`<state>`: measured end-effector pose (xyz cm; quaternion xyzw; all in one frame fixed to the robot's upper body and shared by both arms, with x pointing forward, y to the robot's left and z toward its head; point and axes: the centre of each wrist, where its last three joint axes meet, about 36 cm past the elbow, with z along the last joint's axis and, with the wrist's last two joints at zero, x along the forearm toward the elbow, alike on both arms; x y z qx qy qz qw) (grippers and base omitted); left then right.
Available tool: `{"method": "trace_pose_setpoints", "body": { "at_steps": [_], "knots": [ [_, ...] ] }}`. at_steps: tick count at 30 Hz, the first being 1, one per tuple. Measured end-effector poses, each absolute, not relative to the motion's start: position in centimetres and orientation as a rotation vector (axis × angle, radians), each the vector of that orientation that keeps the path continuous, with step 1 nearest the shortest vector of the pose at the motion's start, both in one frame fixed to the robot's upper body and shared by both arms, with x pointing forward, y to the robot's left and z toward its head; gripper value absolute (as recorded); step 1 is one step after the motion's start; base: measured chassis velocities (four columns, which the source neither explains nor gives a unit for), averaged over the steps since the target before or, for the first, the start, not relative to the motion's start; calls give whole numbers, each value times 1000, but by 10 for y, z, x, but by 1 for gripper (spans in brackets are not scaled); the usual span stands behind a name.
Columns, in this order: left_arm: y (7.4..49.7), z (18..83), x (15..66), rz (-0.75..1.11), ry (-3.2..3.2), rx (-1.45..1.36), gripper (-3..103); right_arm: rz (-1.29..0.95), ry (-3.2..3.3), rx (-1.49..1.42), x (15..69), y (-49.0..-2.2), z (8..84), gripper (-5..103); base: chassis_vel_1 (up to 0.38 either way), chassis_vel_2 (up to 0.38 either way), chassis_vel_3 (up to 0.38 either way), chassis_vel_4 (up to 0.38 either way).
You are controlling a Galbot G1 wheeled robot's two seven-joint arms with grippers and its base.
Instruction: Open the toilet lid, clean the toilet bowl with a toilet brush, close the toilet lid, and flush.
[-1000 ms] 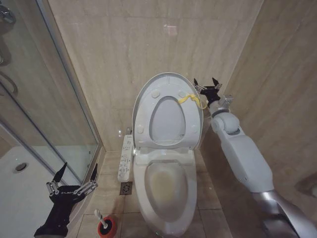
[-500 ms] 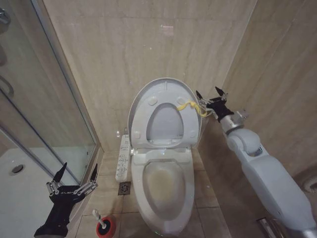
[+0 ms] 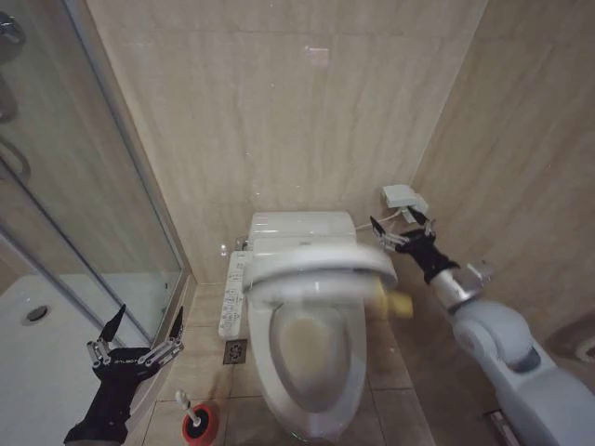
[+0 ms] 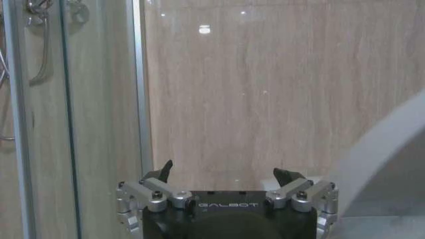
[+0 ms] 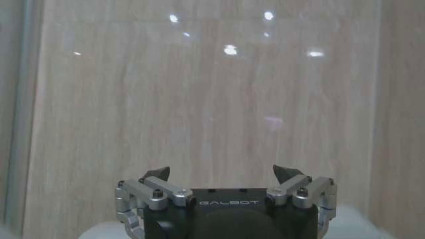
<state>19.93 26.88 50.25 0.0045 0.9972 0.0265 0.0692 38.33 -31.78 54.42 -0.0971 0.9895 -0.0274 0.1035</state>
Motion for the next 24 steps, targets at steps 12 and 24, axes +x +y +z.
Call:
{"method": "trace_pose_setpoints", "body": {
  "at_steps": [12,24],
  "knots": [
    [269,503,199,80,3002,14,100,152,3100,-59,322,-284,492,100,0,0,0,0],
    [269,502,199,80,3002,13,100,109,3296,96,298,-286,380,100,0,0,0,0]
  ]
}}
